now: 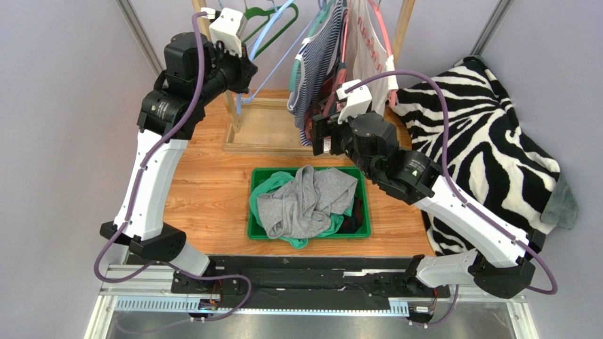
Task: Remove the tank top from the hanger
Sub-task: Place the hanger at the clothesline.
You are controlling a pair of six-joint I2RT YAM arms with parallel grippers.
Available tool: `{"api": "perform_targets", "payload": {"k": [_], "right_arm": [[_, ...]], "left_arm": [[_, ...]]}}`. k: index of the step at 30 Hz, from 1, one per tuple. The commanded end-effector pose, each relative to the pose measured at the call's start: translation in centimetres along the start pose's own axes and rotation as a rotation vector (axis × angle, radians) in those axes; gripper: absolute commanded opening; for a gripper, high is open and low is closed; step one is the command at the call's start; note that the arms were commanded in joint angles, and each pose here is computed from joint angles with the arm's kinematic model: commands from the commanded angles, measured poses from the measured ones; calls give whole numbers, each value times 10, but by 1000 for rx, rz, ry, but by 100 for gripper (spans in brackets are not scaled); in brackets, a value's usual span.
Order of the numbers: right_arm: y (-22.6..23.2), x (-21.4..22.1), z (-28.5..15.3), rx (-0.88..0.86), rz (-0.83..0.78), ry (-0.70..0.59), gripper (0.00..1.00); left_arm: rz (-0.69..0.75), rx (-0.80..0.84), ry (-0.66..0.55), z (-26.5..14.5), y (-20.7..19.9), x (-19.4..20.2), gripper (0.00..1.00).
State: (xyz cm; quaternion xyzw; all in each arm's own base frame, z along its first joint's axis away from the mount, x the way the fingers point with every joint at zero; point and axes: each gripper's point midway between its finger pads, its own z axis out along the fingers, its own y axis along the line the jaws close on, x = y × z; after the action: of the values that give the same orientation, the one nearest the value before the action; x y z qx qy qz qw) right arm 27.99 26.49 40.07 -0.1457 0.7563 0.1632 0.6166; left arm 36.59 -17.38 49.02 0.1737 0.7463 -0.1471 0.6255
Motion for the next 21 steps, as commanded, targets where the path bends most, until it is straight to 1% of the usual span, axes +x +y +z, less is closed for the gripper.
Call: {"api": "perform_targets", "payload": {"k": [1, 3, 8, 12, 14, 15, 16, 18, 19, 21], "right_arm": [[-11, 1, -7, 38, 101, 21, 86], [-16, 9, -12, 45, 98, 26, 86], [-25, 16, -18, 74, 86, 29, 86], [-29, 15, -19, 87, 82, 25, 86], [-29, 15, -19, 87, 84, 23, 85], [-29, 14, -20, 85, 88, 21, 86], [-29, 15, -20, 85, 89, 23, 85], [-29, 17, -20, 87, 92, 24, 85], [-30, 17, -21, 87, 95, 23, 85], [-31, 19, -23, 88, 104, 22, 84]], "left_arm": [[21, -155, -156, -12, 32, -46, 0], [20, -191, -144, -14, 40, -42, 0], [22, -183, -114, -20, 40, -29, 0], [25, -186, -90, -12, 41, -20, 0], [26, -184, -73, 0, 41, -17, 0], [27, -185, -87, 1, 41, -22, 0], [28, -177, -70, 14, 40, -18, 0], [26, -174, -96, 18, 40, -28, 0], [21, -183, -86, 29, 42, -25, 0], [15, -194, -111, 34, 45, -34, 0]]}}
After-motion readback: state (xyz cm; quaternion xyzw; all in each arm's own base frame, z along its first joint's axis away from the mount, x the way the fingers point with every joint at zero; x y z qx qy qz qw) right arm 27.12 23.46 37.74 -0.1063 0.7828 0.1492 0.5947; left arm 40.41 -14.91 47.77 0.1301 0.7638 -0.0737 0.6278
